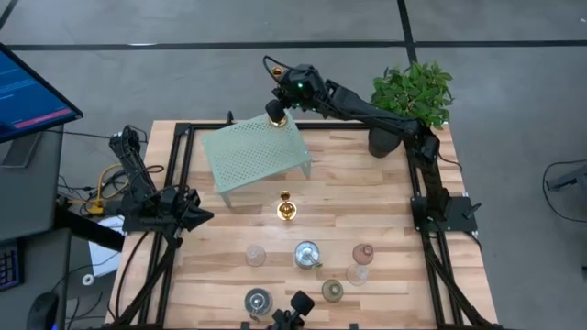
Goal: Pick & Place candle stick holders
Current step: Put the right gold candle holder on the shelf, then align the gold candle holder with the other gold candle holder on the shelf
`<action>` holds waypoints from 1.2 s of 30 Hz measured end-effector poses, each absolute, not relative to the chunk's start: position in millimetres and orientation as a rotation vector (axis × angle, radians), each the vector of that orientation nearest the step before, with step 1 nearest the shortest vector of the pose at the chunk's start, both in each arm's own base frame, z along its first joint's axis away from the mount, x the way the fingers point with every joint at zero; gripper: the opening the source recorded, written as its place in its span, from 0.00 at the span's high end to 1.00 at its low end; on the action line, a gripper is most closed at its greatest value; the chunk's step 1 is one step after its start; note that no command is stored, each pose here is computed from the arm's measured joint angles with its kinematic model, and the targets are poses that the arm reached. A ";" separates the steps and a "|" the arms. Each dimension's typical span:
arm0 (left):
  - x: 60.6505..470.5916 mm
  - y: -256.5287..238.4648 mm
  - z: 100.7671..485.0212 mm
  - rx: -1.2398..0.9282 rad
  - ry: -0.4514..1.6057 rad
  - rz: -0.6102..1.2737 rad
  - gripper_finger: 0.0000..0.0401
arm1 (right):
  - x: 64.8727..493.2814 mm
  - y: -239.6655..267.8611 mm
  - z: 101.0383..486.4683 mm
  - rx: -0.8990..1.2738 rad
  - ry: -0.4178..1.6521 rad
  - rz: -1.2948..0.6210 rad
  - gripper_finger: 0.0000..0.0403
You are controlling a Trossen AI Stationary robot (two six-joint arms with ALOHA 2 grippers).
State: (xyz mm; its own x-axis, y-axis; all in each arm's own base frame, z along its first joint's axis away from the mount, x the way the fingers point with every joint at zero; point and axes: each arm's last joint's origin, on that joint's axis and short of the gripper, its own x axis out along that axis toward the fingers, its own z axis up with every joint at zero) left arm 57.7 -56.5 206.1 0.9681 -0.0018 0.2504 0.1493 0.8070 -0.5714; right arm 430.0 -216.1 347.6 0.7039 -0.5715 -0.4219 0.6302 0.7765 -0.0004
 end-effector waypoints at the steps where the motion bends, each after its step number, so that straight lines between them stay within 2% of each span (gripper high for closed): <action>1: 57.7 -56.4 206.1 -0.628 -0.244 -0.081 0.98 | 429.8 -216.1 347.4 0.148 0.423 -0.671 1.00; 10: 57.7 -56.5 206.1 -0.628 -0.244 -0.082 0.98 | 429.4 -216.3 347.0 0.146 0.430 -0.673 0.99; 22: 57.7 -56.5 206.1 -0.628 -0.244 -0.082 0.98 | 426.8 -220.0 341.7 0.152 0.469 -0.683 0.80; 26: 57.7 -56.5 206.1 -0.628 -0.244 -0.082 0.98 | 426.5 -221.4 341.3 0.109 0.483 -0.666 0.70; 33: 57.7 -56.5 206.1 -0.628 -0.244 -0.082 0.98 | 427.8 -219.6 342.0 0.096 0.481 -0.635 0.44; 36: 57.7 -56.5 206.1 -0.628 -0.244 -0.082 0.98 | 428.6 -218.0 342.0 0.094 0.483 -0.634 0.37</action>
